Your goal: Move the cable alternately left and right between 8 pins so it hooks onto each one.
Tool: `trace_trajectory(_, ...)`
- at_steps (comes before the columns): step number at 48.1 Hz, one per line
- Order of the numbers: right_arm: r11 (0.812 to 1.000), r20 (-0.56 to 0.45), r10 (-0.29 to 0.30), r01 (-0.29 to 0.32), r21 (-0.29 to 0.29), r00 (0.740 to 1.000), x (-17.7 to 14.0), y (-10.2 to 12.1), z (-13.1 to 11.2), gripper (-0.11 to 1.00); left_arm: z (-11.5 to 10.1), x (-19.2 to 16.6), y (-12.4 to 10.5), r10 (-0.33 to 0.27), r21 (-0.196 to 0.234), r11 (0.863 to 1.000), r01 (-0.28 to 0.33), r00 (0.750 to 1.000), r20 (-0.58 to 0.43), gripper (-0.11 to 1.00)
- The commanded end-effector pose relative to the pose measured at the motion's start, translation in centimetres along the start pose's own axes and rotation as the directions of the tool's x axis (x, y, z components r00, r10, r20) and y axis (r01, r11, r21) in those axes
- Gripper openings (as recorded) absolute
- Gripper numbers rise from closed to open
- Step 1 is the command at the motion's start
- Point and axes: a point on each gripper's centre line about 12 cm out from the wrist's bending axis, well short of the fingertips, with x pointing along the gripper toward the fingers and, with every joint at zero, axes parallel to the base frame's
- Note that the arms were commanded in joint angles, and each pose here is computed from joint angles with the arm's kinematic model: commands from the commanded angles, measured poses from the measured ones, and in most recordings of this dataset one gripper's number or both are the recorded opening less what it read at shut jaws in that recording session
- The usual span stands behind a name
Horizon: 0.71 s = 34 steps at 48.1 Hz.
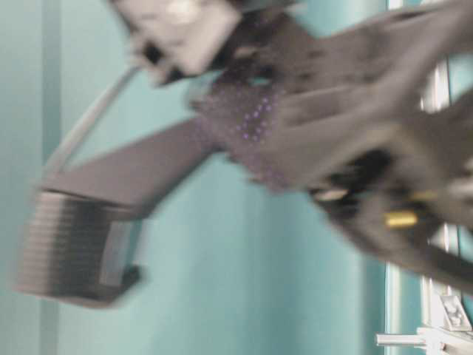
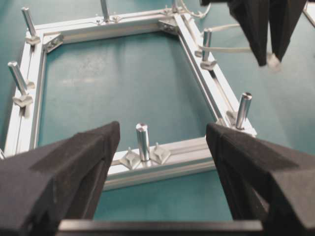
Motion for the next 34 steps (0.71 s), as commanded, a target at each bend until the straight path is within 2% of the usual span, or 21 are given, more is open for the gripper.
trace_trajectory(1,0.999,0.025,0.032,-0.031,-0.010,0.999,-0.4,1.1,0.6,0.18,-0.2,0.1,-0.1,-0.006,0.007,1.000,0.006,1.000,-0.026,0.81)
trace_trajectory(7,0.999,0.011,0.052,-0.052,-0.017,0.999,1.0,2.6,0.0,0.18,-0.8,0.2,-0.1,-0.006,0.011,1.000,0.006,0.999,-0.032,0.81)
trace_trajectory(10,0.999,0.010,0.054,-0.054,-0.002,0.998,1.7,3.2,0.2,0.18,-0.8,0.2,-0.1,-0.006,0.011,1.000,0.006,0.999,-0.032,0.81)
trace_trajectory(15,0.998,0.015,0.035,-0.036,0.053,0.999,2.7,3.5,1.3,0.18,-0.8,0.2,-0.1,-0.006,0.011,1.000,0.006,0.999,-0.032,0.81)
trace_trajectory(20,0.992,0.011,-0.028,0.027,0.121,1.000,3.2,3.3,3.0,0.18,-0.8,0.2,-0.1,-0.006,0.011,1.000,0.006,0.999,-0.032,0.81)
trace_trajectory(23,0.982,0.000,-0.078,0.076,0.176,0.997,3.3,2.9,4.0,0.18,-0.8,0.2,-0.1,-0.004,0.011,1.000,0.005,1.000,-0.031,0.81)
trace_trajectory(27,0.954,-0.017,-0.128,0.128,0.269,0.992,3.4,2.4,5.5,0.18,-0.7,0.2,-0.1,-0.006,0.011,1.000,0.006,1.000,-0.029,0.81)
trace_trajectory(34,0.910,-0.008,-0.125,0.117,0.398,0.992,4.4,2.3,7.6,0.18,-0.8,0.2,-0.1,-0.004,0.011,1.000,0.005,1.000,-0.031,0.81)
